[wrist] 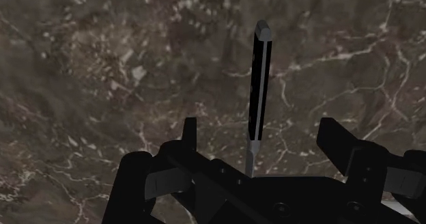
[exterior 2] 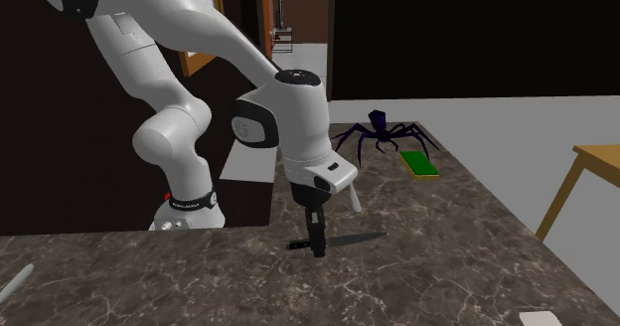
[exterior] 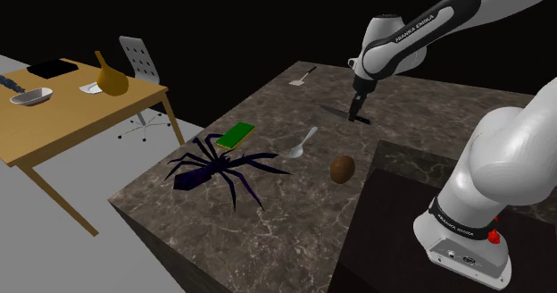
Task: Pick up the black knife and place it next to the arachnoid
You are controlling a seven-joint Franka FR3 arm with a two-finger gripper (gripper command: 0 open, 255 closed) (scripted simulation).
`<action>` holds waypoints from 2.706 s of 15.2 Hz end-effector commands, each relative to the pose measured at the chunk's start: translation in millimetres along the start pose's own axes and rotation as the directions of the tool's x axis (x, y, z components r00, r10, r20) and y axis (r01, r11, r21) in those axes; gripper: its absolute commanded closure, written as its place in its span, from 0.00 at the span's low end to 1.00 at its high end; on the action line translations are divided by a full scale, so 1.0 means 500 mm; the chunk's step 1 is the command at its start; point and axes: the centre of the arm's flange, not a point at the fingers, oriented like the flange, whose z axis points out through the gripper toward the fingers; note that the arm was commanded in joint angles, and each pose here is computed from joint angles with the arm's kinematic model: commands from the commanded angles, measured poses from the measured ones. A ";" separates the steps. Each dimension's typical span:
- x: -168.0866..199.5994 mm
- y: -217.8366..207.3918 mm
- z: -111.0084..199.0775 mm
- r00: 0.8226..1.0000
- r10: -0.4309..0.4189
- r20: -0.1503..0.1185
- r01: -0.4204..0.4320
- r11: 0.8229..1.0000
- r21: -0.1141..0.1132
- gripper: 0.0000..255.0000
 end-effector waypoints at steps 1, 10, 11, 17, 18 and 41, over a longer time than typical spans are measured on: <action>0.000 0.000 0.000 1.000 0.000 0.000 0.000 1.000 0.000 1.00; 0.000 0.000 0.000 1.000 0.000 0.000 0.000 1.000 0.000 1.00; 0.001 0.000 -0.010 1.000 0.000 0.000 0.000 1.000 0.000 1.00; 0.008 0.001 -0.073 1.000 0.000 0.000 0.000 1.000 0.000 1.00; 0.009 0.002 -0.084 1.000 0.000 0.000 0.000 1.000 0.000 1.00; 0.035 0.006 -0.325 1.000 0.000 0.000 0.000 1.000 0.000 1.00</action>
